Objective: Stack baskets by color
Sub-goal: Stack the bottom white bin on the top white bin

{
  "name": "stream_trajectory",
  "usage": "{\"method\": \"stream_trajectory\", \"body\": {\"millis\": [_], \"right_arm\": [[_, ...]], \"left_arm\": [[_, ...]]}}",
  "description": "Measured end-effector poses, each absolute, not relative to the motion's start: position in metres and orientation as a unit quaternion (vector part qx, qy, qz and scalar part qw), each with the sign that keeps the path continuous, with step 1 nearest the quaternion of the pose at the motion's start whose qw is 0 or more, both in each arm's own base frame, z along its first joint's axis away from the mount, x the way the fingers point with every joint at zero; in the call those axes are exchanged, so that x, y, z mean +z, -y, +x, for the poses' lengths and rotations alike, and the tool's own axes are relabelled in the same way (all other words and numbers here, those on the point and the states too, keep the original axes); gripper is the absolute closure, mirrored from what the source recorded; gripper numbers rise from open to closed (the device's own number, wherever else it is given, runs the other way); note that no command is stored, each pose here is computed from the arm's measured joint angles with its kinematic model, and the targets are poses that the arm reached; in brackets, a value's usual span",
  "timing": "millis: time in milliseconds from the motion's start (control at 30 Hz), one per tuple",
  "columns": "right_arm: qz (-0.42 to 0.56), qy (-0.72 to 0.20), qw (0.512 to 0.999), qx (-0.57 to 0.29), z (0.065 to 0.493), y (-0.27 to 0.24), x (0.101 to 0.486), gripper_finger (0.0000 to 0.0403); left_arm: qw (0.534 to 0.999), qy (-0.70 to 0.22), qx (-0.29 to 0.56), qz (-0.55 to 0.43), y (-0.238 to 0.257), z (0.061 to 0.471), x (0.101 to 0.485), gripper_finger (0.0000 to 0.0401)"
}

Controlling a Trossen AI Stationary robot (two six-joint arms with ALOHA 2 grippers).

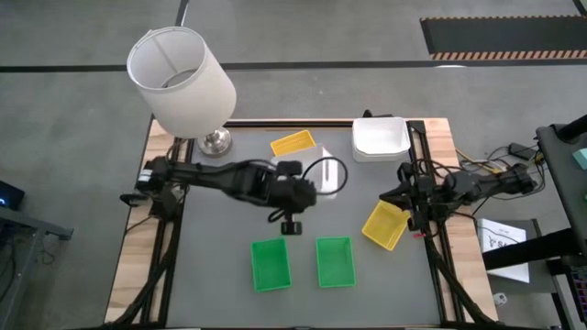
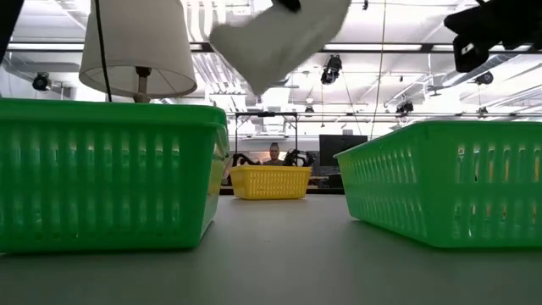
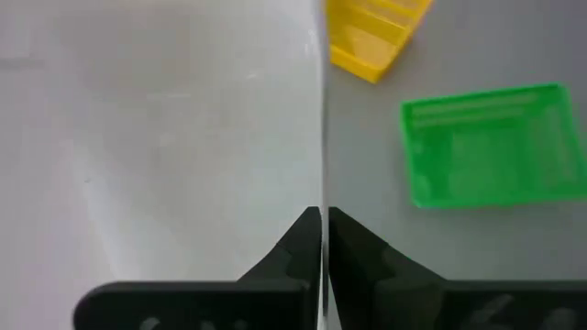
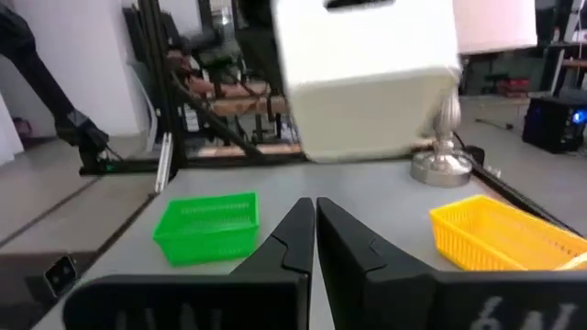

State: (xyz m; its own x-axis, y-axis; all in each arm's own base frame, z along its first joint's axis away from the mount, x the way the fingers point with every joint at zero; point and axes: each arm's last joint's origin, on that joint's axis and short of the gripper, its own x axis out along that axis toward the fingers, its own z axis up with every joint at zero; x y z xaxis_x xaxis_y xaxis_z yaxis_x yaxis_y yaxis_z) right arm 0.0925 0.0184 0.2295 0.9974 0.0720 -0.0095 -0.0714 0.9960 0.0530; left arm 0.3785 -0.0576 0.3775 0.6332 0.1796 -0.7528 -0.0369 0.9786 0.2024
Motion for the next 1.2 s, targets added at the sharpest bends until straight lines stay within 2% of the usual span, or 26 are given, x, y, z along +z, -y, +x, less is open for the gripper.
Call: {"method": "stream_trajectory", "body": {"millis": [267,567,900,1200], "right_arm": [[0.033,0.007,0.999,0.038,0.09,-0.018,0.228,0.0394],[0.035,0.007,0.999,0.037,0.09,-0.018,0.227,0.0394],[0.046,0.006,0.998,0.036,0.09,-0.018,0.227,0.0394],[0.055,0.005,0.998,0.034,0.09,-0.018,0.227,0.0394]], "left_arm": [[0.903,-0.415,0.076,0.083,0.032,0.399,0.326,0.0401],[0.937,-0.347,0.022,0.038,0.028,0.413,0.267,0.0401],[0.956,-0.29,0.036,0.021,0.024,0.412,0.236,0.0401],[0.958,-0.28,0.067,0.013,0.02,0.405,0.213,0.0401]]}}
